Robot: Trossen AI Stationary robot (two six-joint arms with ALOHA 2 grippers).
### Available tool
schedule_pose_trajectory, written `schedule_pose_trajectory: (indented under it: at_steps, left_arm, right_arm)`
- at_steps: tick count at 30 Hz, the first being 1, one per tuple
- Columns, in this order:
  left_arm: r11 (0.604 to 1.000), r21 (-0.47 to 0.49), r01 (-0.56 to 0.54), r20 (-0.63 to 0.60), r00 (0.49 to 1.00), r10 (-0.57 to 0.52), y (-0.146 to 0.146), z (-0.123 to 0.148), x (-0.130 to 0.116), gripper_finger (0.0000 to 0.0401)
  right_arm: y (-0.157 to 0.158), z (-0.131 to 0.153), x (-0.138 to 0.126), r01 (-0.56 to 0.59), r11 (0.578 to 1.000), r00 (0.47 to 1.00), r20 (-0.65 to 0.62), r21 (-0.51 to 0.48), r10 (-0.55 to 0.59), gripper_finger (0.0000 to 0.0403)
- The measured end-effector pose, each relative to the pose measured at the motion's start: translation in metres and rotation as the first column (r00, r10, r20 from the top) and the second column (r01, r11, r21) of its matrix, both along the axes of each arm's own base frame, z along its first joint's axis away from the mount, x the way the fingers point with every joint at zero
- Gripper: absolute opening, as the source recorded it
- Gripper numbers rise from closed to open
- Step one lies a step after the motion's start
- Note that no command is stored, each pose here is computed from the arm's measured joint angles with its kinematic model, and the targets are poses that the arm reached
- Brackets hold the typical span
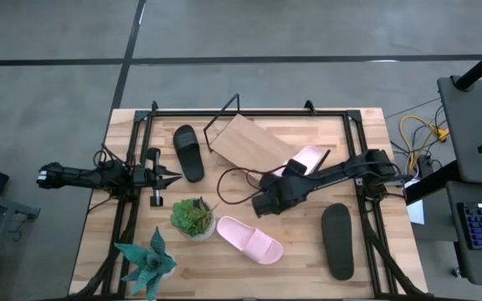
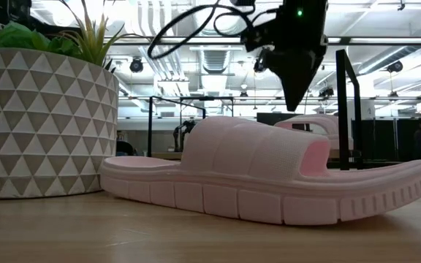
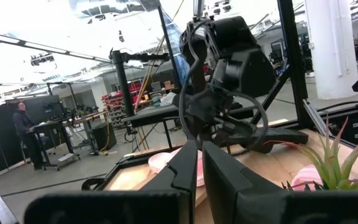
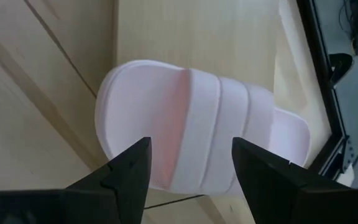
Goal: Pick and place slides into the shelf
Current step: Put the top pink slide on the shelf
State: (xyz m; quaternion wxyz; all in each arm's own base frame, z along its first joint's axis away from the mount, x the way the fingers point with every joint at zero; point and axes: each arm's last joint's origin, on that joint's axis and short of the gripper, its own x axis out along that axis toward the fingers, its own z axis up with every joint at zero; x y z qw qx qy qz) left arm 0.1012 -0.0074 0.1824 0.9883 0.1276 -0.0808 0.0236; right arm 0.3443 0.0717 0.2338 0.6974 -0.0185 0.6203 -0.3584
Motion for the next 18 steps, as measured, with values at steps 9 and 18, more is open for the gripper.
schedule_pose_trajectory:
  at_steps: [9, 18]
  left_arm:
    - [1.000, 0.000, 0.000, 0.000, 1.000, 0.000, 0.000, 0.000, 0.000, 0.0011]
    - [1.000, 0.000, 0.000, 0.000, 1.000, 0.000, 0.000, 0.000, 0.000, 0.0011]
  right_arm:
    - [0.000, -0.020, 0.004, -0.011, 1.000, 0.994, -0.108, -0.026, 0.008, 0.0214]
    - [-0.003, -0.020, 0.003, -0.019, 0.998, 0.991, -0.131, -0.066, 0.010, 0.0214]
